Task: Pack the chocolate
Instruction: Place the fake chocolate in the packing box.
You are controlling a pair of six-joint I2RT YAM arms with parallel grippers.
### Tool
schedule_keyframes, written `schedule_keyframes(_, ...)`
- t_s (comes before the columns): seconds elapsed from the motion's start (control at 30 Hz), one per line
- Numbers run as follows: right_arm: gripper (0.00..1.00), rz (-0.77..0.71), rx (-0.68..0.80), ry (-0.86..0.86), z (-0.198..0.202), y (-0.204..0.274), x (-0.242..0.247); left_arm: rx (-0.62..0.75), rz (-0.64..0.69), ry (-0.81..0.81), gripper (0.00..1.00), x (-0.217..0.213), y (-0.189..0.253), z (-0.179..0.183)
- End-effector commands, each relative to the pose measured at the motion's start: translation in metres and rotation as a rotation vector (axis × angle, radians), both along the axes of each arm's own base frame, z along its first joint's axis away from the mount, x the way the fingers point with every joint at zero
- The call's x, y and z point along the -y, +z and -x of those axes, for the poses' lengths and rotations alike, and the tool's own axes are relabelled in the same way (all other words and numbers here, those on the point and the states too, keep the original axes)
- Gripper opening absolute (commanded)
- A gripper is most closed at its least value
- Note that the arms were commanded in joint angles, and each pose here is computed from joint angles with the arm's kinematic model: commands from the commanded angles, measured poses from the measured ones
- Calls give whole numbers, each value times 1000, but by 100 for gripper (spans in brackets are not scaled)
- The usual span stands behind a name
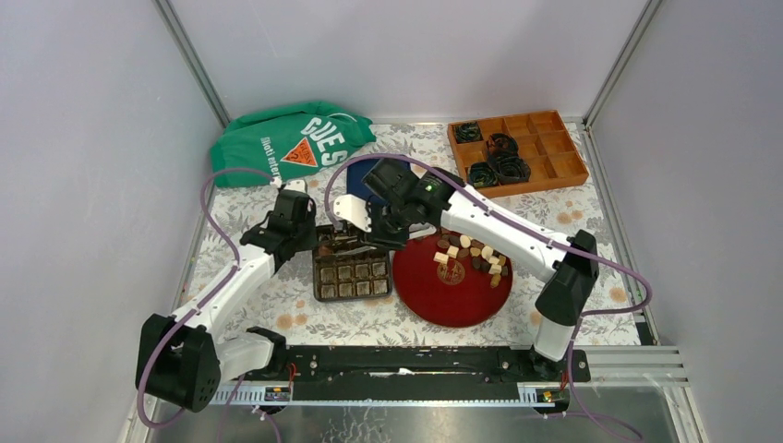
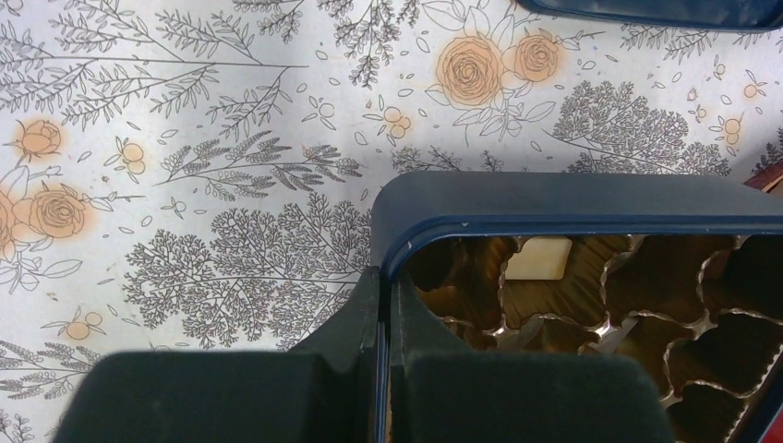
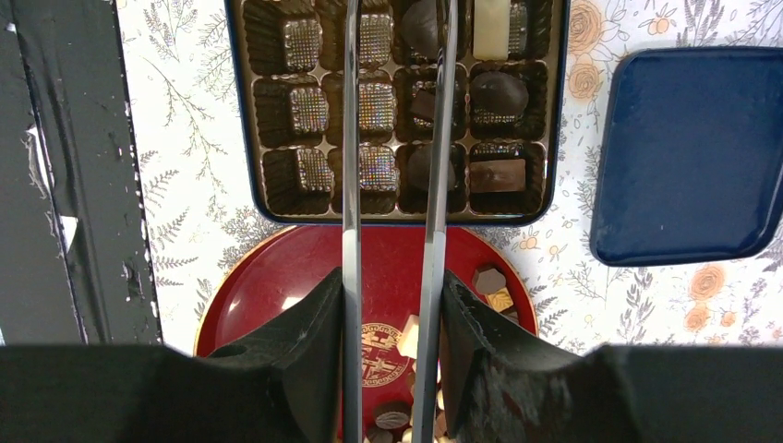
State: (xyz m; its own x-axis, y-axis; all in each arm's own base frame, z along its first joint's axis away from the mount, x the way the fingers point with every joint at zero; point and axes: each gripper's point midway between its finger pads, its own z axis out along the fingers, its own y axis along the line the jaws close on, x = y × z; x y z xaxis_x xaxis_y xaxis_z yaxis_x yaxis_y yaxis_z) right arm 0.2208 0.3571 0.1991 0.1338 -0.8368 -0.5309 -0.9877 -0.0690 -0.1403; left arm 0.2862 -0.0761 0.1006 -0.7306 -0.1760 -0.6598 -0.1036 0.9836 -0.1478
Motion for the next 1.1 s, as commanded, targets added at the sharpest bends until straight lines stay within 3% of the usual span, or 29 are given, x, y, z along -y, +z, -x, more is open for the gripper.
schedule_keyframes(0.0,4,-60,20,-24,-7,16,-16,65,113,21,0,12,25,-17)
schedule_keyframes(0.57,8,-46,-31,-62,-10,-2,-29,42,135,19,0,14,20,-16)
schedule_keyframes(0.73,23,-36,-27,-76,-14,-6,-31,39,135,19,0,14,19,-16)
schedule_keyframes(1.07,43,-32,-16,-96,-16,-5,-29,35,122,29,0,11,18,-16)
